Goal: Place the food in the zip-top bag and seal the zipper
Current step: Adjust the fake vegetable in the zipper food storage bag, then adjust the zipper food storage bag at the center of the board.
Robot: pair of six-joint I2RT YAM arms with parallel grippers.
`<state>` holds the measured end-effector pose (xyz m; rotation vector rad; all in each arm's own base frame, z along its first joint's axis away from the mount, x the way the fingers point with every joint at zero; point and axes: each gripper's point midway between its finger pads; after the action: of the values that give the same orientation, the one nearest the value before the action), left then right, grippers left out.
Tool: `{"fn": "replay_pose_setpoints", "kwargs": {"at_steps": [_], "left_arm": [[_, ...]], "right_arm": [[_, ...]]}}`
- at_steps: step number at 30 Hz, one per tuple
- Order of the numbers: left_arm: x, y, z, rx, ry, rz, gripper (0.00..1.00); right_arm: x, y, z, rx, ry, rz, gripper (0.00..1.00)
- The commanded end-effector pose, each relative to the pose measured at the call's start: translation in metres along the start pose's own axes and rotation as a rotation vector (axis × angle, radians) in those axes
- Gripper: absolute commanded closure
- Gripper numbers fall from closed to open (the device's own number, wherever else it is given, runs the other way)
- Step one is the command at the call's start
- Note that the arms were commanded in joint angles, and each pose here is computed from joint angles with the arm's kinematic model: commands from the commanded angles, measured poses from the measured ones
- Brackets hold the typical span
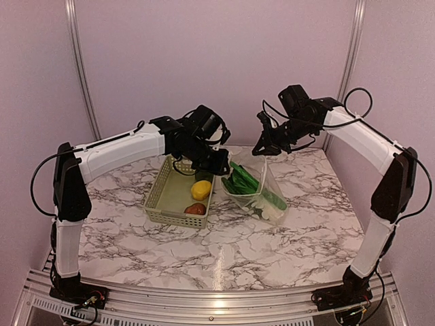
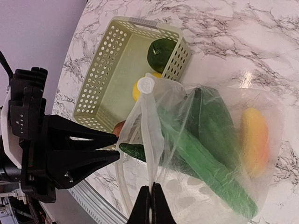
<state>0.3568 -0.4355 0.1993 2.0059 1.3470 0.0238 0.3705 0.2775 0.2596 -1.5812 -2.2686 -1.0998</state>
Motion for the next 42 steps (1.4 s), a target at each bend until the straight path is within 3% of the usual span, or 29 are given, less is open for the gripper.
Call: {"fn": "replay_pose_setpoints", "kwargs": {"at_steps": [1,8,12,16,19,24,27,33,37,42], "left_arm": [[-0.006,-0.016,-0.009,0.073,-0.026,-0.031,0.79],[0.005,-0.008,-0.019,0.035,0.059,-0.045,0.79],[0.014,0.001,-0.02,-0.013,0.099,-0.033,0.63],[0.015,-0.002,0.005,0.029,0.067,-0.059,0.61],[0.022,0.001,0.021,0.029,0.09,-0.069,0.67],[0.0,0.02,0.03,0.008,-0.014,-0.1,1.0],[-0.022,0.033,0.021,-0.011,-0.096,-0.132,1.0],[-0.047,0.068,-0.025,-0.169,-0.171,-0.208,1.0],[-0.046,0.07,-0.025,-0.201,-0.191,-0.252,1.0],[-0.054,0.074,-0.026,-0.19,-0.215,-0.268,1.0]], "right_arm": [[0.013,0.004,-0.014,-0.041,0.026,-0.025,1.0],[0.011,0.003,-0.012,-0.038,0.019,-0.027,1.0],[0.012,0.003,-0.012,-0.039,0.028,-0.022,1.0],[0.012,0.004,-0.012,-0.037,0.032,-0.025,1.0],[0.012,0.004,-0.011,-0.031,0.026,-0.031,1.0],[0.009,0.002,-0.012,-0.025,0.008,-0.038,1.0],[0.005,0.0,-0.014,-0.018,-0.024,-0.047,1.0],[-0.02,0.0,-0.026,-0.016,-0.204,-0.057,1.0],[-0.029,-0.006,-0.024,0.004,-0.247,-0.047,0.82],[-0.037,-0.006,-0.03,0.014,-0.35,-0.067,0.9]]}}
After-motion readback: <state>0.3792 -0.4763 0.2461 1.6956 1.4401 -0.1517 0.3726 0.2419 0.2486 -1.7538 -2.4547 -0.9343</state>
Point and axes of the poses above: each gripper's point midway between its finger pads, its own z axis out along the fingers, its own x axis along the line the jaws close on, y = z × x, and after that the axes turned 5 degrees about -z, right-handed
